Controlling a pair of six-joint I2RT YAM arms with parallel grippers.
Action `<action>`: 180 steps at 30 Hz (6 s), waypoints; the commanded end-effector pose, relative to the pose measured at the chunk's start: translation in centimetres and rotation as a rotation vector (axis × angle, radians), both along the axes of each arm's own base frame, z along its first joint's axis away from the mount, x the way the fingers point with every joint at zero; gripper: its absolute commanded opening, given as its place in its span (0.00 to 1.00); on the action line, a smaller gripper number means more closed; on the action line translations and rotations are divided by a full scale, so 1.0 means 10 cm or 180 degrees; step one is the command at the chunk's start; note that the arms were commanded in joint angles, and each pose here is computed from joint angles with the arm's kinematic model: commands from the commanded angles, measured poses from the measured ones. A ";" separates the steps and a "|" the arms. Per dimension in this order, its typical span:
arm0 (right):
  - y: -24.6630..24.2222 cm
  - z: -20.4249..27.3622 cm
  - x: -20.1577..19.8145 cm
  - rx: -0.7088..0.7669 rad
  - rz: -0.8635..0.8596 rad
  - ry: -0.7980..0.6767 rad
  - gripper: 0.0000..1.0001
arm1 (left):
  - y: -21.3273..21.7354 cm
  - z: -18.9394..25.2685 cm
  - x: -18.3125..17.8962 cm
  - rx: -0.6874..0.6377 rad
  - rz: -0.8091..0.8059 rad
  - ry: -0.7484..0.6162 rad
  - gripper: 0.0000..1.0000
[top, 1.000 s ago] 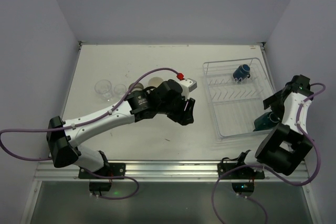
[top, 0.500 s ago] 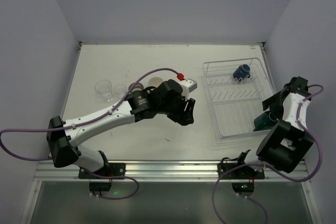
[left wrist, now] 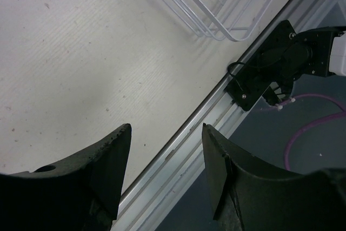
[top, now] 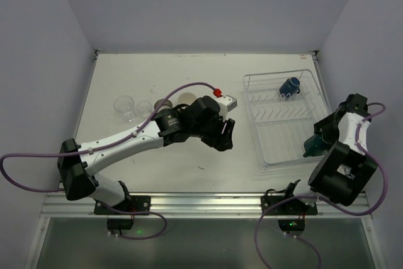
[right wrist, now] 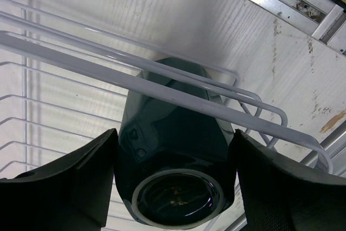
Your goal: Unload the cups from the dish rack
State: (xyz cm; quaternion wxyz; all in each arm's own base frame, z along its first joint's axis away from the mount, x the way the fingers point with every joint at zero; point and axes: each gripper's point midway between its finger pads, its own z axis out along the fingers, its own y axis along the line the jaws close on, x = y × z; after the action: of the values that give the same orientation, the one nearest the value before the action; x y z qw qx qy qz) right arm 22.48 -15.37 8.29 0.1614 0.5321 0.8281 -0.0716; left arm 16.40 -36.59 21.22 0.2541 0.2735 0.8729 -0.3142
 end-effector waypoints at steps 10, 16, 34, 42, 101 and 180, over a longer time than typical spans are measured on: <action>0.06 0.20 0.22 -0.0189 0.0194 -0.0260 0.00 | -0.09 0.05 -0.02 -0.0041 -0.0095 0.0017 0.59; 0.25 0.40 0.36 -0.0185 0.0377 -0.0423 0.00 | -0.10 0.05 0.02 -0.0027 -0.0056 -0.0016 0.59; 1.04 1.49 0.67 0.0550 0.1357 -0.1723 0.00 | -0.06 0.93 0.41 -0.1281 -0.0531 -0.0002 0.64; 1.74 1.89 0.63 0.1458 0.2163 -0.2519 0.00 | 0.00 1.19 0.40 -0.2414 -0.1083 0.0758 0.65; 3.25 2.76 -0.05 0.2914 0.3787 -0.3495 0.00 | 0.15 1.73 0.35 -0.3770 -0.0737 0.0510 0.59; 3.06 1.88 0.00 0.1236 0.3623 -0.2573 0.99 | 3.50 -0.30 0.78 0.1475 0.3836 0.0467 0.00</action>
State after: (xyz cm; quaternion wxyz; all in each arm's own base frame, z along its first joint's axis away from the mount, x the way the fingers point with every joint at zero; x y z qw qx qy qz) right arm 22.68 14.78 27.18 0.3640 0.0528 0.8531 0.3700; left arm 23.28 -4.10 17.97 0.2373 -0.2228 0.9447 0.0392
